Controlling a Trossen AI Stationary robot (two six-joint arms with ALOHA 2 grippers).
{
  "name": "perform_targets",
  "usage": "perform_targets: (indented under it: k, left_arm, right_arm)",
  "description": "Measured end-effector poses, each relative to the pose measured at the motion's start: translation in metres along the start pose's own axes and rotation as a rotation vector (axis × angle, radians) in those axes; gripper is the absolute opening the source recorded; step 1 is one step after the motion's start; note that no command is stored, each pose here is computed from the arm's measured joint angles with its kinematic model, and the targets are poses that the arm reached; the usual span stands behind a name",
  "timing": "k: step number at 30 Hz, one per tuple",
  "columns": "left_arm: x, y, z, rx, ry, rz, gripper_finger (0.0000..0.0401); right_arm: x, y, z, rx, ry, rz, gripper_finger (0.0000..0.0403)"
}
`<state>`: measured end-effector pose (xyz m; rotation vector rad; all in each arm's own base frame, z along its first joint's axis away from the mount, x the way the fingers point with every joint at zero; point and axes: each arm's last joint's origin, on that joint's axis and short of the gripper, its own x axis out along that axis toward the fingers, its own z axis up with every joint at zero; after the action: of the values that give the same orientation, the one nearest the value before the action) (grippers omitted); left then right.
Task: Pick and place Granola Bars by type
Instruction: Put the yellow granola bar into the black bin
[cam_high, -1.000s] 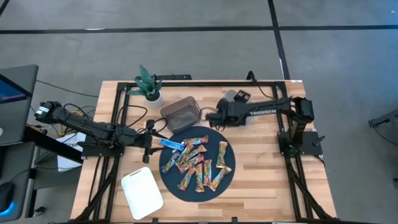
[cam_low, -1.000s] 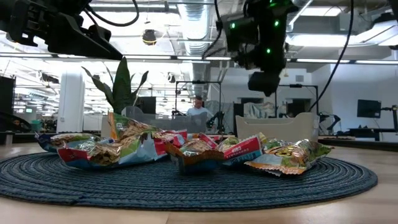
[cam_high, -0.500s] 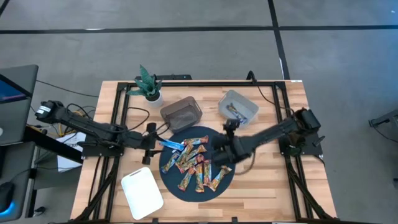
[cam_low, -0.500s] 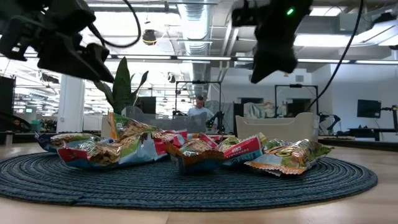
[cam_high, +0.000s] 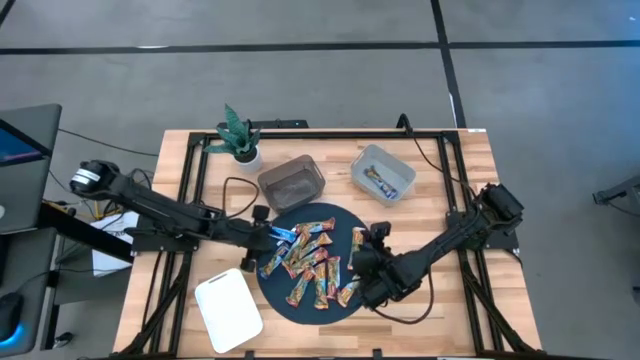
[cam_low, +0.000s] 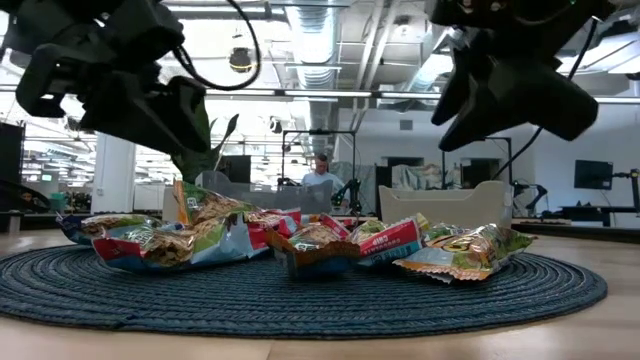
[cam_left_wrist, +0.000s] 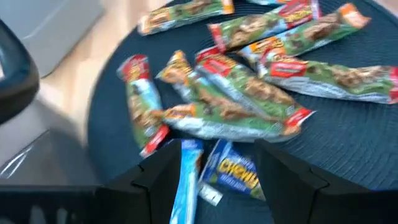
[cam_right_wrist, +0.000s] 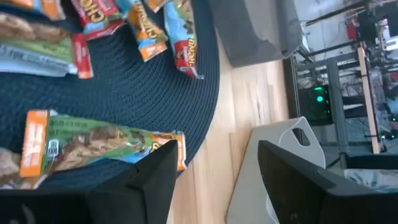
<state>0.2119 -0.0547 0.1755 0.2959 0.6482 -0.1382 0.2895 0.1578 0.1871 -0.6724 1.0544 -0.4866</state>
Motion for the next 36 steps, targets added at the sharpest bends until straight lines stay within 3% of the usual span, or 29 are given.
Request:
perform_targets:
  k: [4, 12, 20, 24, 28, 36]
  left_arm:
    - [0.016, -0.004, 0.006, 0.047, 0.045, -0.078, 0.0197]
    - [0.047, -0.007, 0.025, 0.1, 0.116, -0.094, 0.0197]
    - [0.046, -0.003, 0.053, -0.007, 0.164, -0.086, 0.0197]
    - [0.046, 0.002, 0.063, -0.135, 0.166, -0.069, 0.0197]
    - [0.05, 0.002, 0.057, -0.249, 0.232, -0.052, 0.0197]
    - [0.069, -0.004, 0.041, -0.303, 0.342, -0.048, 0.0197]
  right_arm:
    - [0.001, 0.001, -0.002, 0.021, 0.003, -0.007, 0.0214]
    - [0.001, 0.001, -0.001, 0.04, -0.01, -0.021, 0.0214]
    - [0.001, 0.001, -0.001, 0.078, -0.009, -0.021, 0.0214]
    - [0.001, 0.001, -0.001, 0.111, -0.009, -0.021, 0.0214]
    - [0.002, 0.002, -0.004, 0.116, -0.006, -0.022, 0.0214]
    - [0.005, 0.004, -0.009, 0.114, 0.007, -0.025, 0.0214]
